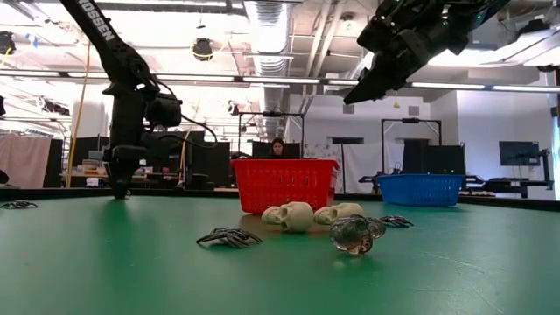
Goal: Sort Halloween decoration
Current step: Put the black skull toy into the blue bin
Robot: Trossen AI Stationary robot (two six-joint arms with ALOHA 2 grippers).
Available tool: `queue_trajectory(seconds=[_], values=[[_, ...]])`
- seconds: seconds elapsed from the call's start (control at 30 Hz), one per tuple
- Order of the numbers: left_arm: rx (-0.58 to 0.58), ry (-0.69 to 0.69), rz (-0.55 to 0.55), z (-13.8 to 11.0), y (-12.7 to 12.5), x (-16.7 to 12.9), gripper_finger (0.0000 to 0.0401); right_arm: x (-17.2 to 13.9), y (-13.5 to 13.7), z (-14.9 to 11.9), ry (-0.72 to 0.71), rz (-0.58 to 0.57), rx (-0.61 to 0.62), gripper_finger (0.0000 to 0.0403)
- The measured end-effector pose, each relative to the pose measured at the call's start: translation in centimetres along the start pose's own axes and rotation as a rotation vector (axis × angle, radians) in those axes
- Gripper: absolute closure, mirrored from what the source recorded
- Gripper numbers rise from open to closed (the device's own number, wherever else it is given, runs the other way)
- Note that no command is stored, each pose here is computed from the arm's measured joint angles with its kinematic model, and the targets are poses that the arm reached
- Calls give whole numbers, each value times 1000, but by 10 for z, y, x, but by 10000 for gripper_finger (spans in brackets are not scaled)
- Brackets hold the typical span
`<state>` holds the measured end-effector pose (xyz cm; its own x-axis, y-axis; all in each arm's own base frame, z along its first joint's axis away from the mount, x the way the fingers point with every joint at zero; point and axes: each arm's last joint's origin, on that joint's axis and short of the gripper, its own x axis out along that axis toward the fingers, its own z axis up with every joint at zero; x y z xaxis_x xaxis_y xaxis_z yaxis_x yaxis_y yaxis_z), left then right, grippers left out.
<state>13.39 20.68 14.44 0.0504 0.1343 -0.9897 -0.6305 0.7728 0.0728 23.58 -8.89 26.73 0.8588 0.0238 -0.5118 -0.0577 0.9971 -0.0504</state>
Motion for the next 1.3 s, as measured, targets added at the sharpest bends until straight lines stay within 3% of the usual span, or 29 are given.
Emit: queue_trajectory(seconds=[0.5,0.67,1.3], values=[[28,-27,-51,5,0,-3,278,0,0,0,1,0,2,267],[41,-96,-92,13,-1,-6,278,0,0,0,1,0,3,267],[4,-26,-89,6,-2,-5,278,0,0,0,3,1,3,267]])
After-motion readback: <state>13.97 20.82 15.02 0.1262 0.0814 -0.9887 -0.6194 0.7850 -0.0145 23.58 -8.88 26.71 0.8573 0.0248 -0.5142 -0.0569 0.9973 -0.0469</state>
